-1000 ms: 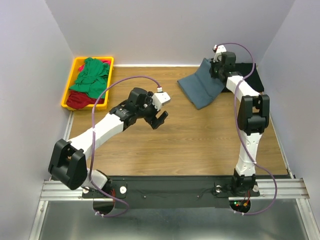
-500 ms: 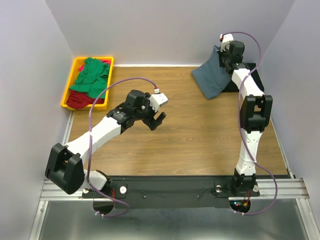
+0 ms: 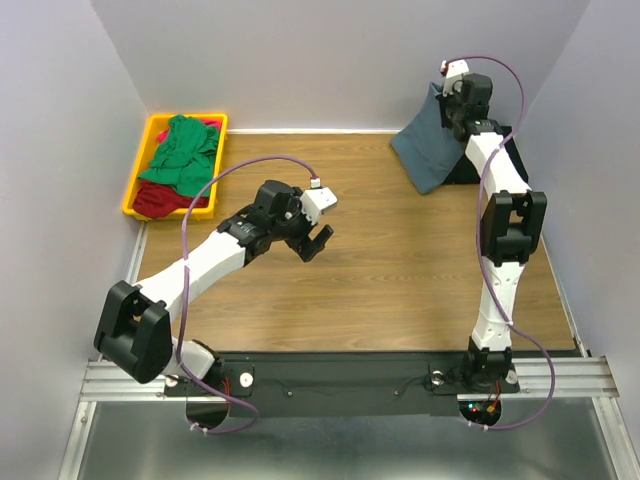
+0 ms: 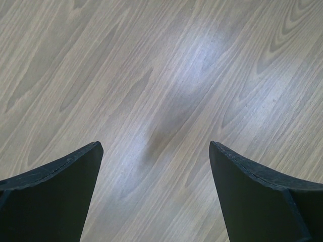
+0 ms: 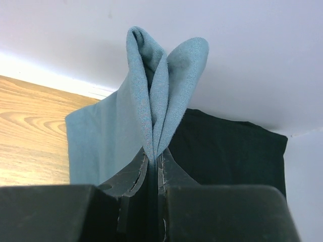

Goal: Fold and stack the t-shirts
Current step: Neatly place the folded tshirt to the corner

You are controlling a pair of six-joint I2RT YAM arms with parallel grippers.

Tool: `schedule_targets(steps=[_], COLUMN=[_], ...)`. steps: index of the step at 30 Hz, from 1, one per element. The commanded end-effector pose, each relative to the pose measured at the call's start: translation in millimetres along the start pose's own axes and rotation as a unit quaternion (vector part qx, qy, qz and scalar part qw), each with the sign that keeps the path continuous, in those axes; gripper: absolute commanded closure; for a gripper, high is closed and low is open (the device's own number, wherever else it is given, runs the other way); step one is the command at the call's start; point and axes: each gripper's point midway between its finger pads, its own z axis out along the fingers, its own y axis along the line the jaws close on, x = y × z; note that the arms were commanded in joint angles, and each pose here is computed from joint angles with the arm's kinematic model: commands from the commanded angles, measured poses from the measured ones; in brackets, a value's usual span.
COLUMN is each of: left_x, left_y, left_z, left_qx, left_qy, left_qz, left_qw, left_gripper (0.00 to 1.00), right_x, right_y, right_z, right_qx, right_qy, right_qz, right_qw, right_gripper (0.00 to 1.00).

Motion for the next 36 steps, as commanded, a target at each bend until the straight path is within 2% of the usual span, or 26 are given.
schedule_targets(steps=[1,6,28,36], left_x=[-24,-24,-26,-25], left_y=[5,7,10,11], left_z=[-2,-2,2,6], left_qx=[-0.004,-0.009,-0.010,-0.011], left_qy=[-0.033,-0.033,-0.031,-0.024], left_qz=[0.008,0.009,0.007,0.005], left_qw=[0.999,0.999,0.999,1.000], left_gripper=[0.01,0.01,0.01,0.01], right_x=[-65,-75,-111,-98], right_y=[-34,-52,-74,-80], right_z=[-21,-28,-55,-52], right_qx=[0.039,0.053,0.067,0.067], right_qy=[-0.074,-0.084,-0.114,-0.100], right_qz=[-0.004,-0.002,0.005,0.007], right_qw=[0.996,0.995,0.991,0.993], right_gripper=[0.99,0.99,0.99,0.99])
